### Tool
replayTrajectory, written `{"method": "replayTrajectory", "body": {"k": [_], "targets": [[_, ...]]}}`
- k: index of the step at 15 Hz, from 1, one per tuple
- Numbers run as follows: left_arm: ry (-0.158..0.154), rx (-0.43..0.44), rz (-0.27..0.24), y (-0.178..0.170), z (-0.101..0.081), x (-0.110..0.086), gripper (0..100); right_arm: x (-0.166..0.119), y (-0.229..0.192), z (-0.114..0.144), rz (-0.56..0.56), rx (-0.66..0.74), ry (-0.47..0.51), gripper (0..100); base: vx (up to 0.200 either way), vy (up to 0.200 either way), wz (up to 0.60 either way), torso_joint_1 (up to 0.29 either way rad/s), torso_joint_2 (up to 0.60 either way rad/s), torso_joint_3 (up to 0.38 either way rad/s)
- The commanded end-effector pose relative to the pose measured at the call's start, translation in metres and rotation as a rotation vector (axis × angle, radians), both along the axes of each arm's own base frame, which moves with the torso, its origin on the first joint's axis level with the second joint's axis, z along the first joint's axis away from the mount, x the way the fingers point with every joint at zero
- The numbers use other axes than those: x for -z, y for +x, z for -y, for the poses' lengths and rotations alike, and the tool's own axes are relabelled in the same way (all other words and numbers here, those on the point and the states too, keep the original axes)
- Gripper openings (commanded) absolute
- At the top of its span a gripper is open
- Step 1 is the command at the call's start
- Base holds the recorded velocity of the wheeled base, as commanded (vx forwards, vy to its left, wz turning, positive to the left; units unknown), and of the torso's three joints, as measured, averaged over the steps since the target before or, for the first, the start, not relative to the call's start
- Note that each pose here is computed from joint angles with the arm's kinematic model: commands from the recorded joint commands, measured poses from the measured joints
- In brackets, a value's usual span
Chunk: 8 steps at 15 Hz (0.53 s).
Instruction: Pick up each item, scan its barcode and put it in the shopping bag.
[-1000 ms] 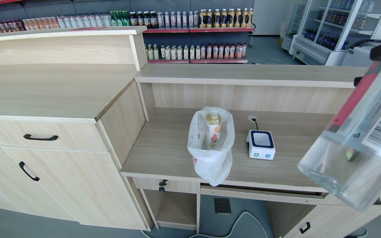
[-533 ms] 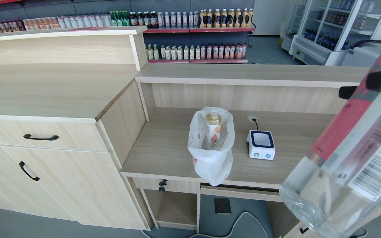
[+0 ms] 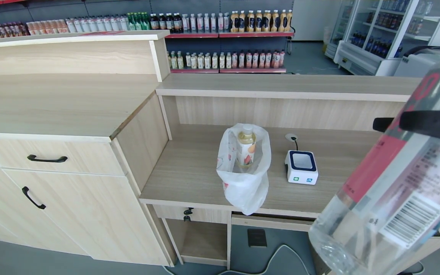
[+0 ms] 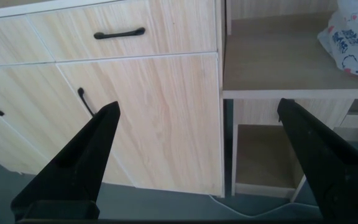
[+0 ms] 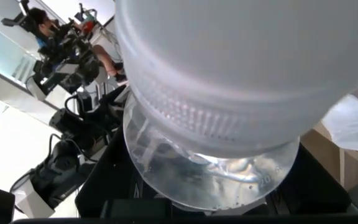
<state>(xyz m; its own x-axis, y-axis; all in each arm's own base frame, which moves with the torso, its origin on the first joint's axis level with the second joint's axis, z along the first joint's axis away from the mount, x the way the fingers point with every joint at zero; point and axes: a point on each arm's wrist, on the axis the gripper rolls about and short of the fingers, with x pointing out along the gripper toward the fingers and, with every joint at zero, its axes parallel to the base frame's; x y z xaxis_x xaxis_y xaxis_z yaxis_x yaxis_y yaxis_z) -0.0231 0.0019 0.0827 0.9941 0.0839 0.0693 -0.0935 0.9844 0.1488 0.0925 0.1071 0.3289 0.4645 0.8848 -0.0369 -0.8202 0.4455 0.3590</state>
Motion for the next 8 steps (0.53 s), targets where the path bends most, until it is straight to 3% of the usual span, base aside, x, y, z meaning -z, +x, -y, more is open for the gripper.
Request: {"method": "replayTrajectory", "body": {"k": [1,8], "targets": [[0.001,0.000,0.001,0.0000,0.0000,0.0000,100,0.0010,0.0054,-0.0028,0.001,0.013,0.001,0,0.000,0.000,0.00,0.000,0.00,0.000],[0.001,0.000,0.001,0.0000,0.0000,0.0000,100,0.0030,0.0094,-0.0015,0.002,0.038,0.004,0,0.000,0.000,0.00,0.000,0.00,0.000]]}}
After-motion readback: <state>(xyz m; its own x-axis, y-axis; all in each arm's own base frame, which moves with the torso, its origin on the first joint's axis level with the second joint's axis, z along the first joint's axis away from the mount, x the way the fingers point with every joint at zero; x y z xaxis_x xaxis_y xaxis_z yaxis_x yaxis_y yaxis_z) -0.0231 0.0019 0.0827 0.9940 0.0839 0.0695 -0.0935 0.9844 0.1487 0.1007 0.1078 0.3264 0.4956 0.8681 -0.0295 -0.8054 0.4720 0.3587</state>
